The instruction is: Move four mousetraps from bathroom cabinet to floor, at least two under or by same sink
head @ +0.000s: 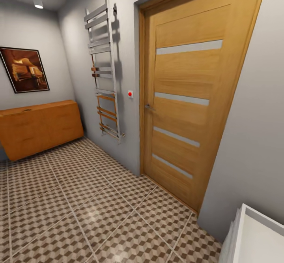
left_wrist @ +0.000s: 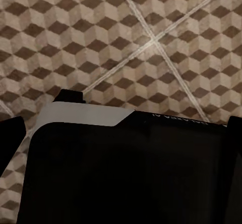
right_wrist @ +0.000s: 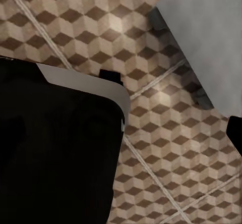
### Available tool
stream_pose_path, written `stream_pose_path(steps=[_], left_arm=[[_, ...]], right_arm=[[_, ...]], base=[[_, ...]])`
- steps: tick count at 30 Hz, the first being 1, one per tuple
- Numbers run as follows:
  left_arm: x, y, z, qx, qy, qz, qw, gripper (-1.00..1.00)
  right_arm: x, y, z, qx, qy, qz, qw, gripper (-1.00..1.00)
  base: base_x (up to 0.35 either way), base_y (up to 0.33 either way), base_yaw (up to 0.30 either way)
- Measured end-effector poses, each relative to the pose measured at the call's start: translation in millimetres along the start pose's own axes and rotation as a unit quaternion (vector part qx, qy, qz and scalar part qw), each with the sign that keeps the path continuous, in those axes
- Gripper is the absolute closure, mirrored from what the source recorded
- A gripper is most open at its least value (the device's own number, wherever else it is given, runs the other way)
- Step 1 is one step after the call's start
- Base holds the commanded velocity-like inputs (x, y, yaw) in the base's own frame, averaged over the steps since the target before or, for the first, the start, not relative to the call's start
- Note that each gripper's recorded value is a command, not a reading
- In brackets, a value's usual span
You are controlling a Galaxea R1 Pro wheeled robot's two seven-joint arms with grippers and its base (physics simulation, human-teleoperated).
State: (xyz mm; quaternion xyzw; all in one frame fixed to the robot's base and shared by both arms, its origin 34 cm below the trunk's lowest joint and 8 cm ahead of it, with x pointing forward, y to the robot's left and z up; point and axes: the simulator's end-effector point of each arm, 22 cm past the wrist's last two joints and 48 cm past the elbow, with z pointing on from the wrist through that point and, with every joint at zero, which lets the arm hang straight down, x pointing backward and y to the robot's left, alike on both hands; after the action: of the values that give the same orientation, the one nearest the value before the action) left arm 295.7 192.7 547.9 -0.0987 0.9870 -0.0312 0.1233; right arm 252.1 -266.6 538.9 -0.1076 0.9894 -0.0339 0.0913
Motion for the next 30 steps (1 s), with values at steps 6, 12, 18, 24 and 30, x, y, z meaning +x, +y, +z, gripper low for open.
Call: stream_pose_path(steps=[6, 12, 18, 24, 30], left_arm=[[0.0, 0.0, 0.0, 0.000, 0.000, 0.000, 1.0000, -1.00], [0.0, 0.1, 0.0, 0.000, 0.000, 0.000, 1.0000, -1.00], [0.0, 0.1, 0.0, 0.000, 0.000, 0.000, 1.0000, -1.00], [0.0, 0.0, 0.0, 0.000, 0.000, 0.000, 1.0000, -1.00], [0.0, 0.0, 0.0, 0.000, 0.000, 0.000, 1.0000, -1.00]], right_arm=[[0.0, 0.0, 0.0, 0.000, 0.000, 0.000, 1.0000, -1.00], [0.0, 0.0, 0.0, 0.000, 0.000, 0.000, 1.0000, -1.00], [0.0, 0.0, 0.0, 0.000, 0.000, 0.000, 1.0000, -1.00], [0.0, 0.0, 0.0, 0.000, 0.000, 0.000, 1.0000, -1.00], [0.0, 0.2, 0.0, 0.000, 0.000, 0.000, 1.0000, -1.00]], base=[[0.000, 0.000, 0.292], [0.000, 0.000, 0.292], [0.000, 0.000, 0.292], [0.000, 0.000, 0.292], [0.000, 0.000, 0.292]])
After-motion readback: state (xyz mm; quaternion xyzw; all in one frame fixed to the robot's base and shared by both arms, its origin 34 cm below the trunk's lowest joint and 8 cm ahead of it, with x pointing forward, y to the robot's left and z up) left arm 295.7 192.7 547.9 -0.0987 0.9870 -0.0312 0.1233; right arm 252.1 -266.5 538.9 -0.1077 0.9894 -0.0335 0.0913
